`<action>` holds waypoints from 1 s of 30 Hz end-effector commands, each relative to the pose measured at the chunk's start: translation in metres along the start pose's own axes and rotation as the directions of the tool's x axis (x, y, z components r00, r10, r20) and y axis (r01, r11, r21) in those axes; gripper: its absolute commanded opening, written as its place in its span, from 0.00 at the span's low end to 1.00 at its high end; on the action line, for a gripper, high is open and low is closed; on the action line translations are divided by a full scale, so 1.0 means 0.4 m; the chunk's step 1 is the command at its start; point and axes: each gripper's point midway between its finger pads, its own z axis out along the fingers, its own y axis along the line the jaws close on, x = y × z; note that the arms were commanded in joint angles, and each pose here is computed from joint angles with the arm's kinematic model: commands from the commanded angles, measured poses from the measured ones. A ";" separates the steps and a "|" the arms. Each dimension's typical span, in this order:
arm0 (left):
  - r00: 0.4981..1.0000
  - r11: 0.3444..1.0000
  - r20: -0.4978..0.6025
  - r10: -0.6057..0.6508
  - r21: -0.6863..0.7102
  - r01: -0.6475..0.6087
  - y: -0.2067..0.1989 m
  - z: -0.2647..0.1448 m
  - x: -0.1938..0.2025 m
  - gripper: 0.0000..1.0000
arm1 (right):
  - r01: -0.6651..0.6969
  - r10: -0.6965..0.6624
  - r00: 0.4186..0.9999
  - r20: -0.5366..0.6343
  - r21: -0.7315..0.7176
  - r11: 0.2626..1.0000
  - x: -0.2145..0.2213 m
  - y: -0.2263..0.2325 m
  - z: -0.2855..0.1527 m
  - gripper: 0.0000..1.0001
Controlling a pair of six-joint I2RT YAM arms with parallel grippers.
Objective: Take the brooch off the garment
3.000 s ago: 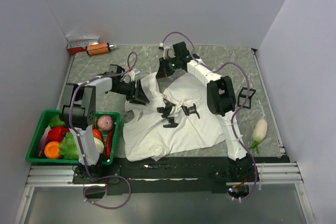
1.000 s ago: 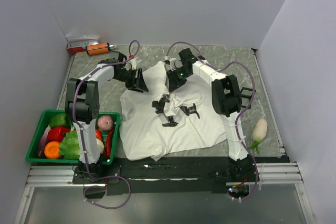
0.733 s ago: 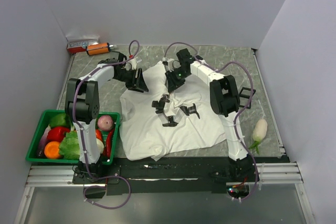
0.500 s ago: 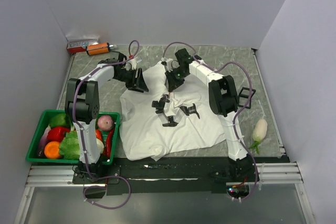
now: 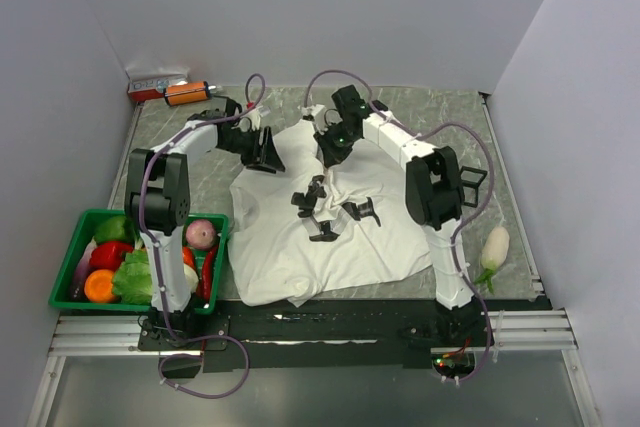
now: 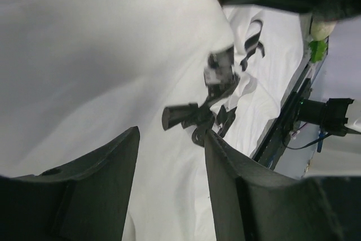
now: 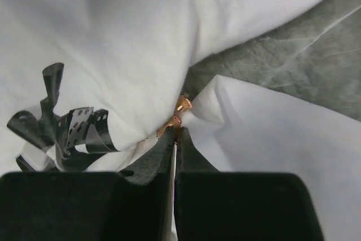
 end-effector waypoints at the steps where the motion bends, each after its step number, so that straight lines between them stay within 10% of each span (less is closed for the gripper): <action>1: 0.993 0.994 0.091 0.069 0.081 -0.077 -0.056 -0.013 -0.100 0.55 | 0.336 -0.352 0.932 0.089 0.155 0.929 -0.135 0.065 -0.149 0.00; 14: 0.936 0.946 0.334 0.108 0.256 -0.200 -0.117 -0.002 -0.303 0.62 | 0.646 -0.689 0.721 -0.070 0.428 0.632 -0.168 0.080 -0.174 0.00; 30: 0.987 0.905 0.156 -0.032 0.423 -0.037 -0.149 0.086 -0.134 0.68 | 0.558 -0.625 0.780 -0.038 0.494 0.666 -0.205 0.084 -0.211 0.00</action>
